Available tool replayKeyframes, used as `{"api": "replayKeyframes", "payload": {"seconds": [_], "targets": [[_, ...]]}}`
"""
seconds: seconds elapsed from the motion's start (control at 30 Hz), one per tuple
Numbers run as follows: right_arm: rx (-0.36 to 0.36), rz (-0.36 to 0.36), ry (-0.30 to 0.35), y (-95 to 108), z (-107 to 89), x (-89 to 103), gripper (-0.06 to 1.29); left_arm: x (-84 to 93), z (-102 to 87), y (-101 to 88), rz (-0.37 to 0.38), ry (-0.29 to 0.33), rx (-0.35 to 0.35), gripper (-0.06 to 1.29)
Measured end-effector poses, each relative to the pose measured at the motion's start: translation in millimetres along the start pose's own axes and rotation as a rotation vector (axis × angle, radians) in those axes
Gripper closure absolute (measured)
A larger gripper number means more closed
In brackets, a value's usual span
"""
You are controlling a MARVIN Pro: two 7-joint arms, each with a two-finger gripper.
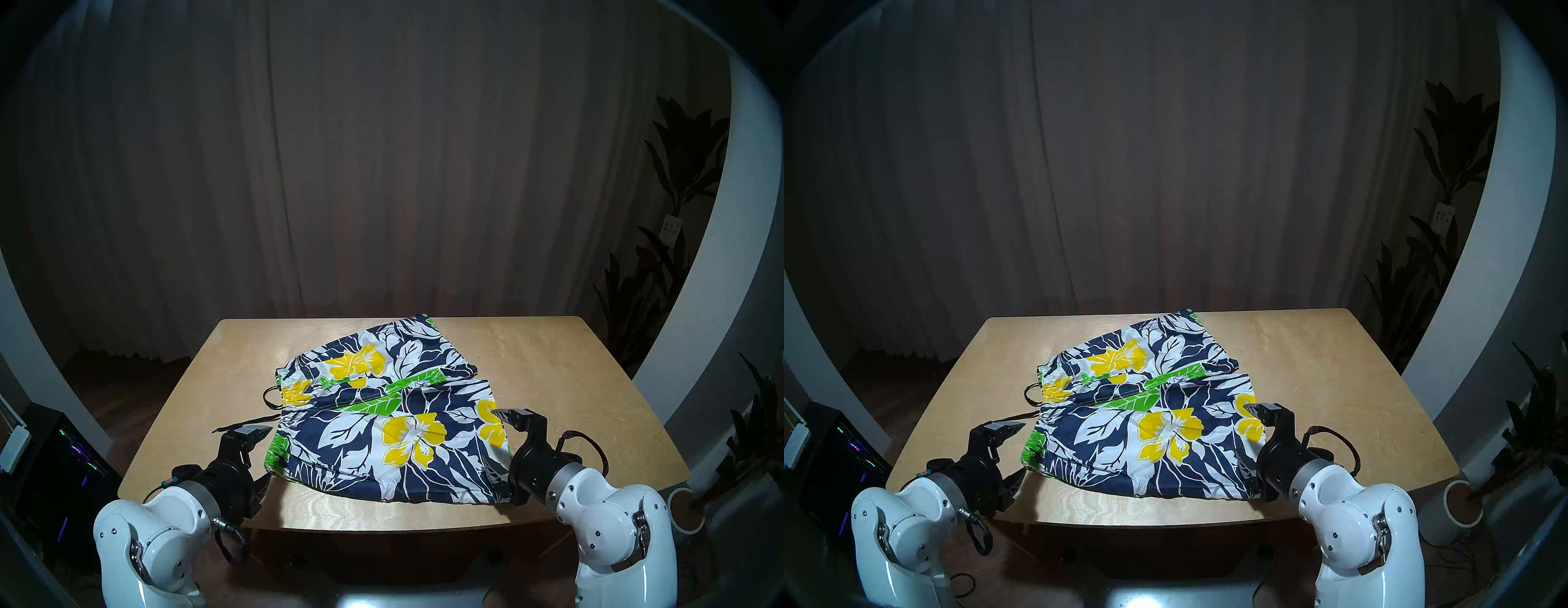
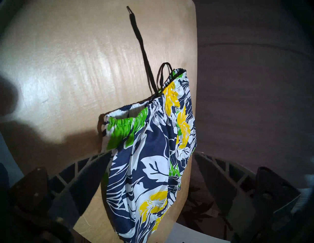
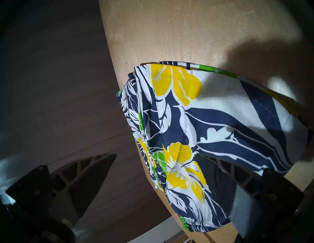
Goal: Fold the pants in half lengthwise, then in half again, and set them down flat
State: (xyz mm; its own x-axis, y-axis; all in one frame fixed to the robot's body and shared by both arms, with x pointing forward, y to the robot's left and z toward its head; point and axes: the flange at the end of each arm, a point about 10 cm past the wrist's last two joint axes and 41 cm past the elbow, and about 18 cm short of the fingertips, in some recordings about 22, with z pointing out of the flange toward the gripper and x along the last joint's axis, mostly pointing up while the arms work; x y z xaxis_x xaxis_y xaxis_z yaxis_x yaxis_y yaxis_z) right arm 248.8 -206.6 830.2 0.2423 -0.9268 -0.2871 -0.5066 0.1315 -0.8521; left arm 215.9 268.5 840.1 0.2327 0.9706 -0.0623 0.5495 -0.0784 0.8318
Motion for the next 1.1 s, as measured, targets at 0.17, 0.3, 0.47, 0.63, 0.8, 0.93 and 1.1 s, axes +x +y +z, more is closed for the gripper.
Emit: {"api": "replayKeyframes", "payload": {"seconds": [0.17,0.3,0.47,0.63,0.8,0.93,1.1], "targets": [[0.003,0.015,0.004,3.2,1.2,-6.6,-0.02,1.8,1.5,-1.9,-0.005,-0.033,0.025,0.01],[-0.003,0.022,0.013,5.1,-1.3,-10.8,-0.02,4.7,6.0,-9.5,-0.025,-0.069,0.059,0.01],[-0.006,0.004,0.019,9.5,-4.4,-14.4,-0.02,8.9,10.0,-17.3,-0.033,-0.098,0.079,0.01],[0.023,-0.042,0.003,16.7,-8.6,-18.1,-0.02,12.5,14.2,-22.0,-0.011,-0.127,0.071,0.01],[0.047,-0.055,0.015,28.8,-12.0,-17.7,-0.02,16.4,19.6,-27.1,-0.009,-0.15,0.051,0.01],[0.052,-0.045,0.036,41.0,-11.4,-15.2,-0.02,19.2,23.1,-30.0,-0.009,-0.159,0.046,0.01],[0.071,-0.037,0.054,55.9,-9.0,-15.6,-0.02,22.5,27.9,-30.0,0.003,-0.176,0.034,0.01]]}}
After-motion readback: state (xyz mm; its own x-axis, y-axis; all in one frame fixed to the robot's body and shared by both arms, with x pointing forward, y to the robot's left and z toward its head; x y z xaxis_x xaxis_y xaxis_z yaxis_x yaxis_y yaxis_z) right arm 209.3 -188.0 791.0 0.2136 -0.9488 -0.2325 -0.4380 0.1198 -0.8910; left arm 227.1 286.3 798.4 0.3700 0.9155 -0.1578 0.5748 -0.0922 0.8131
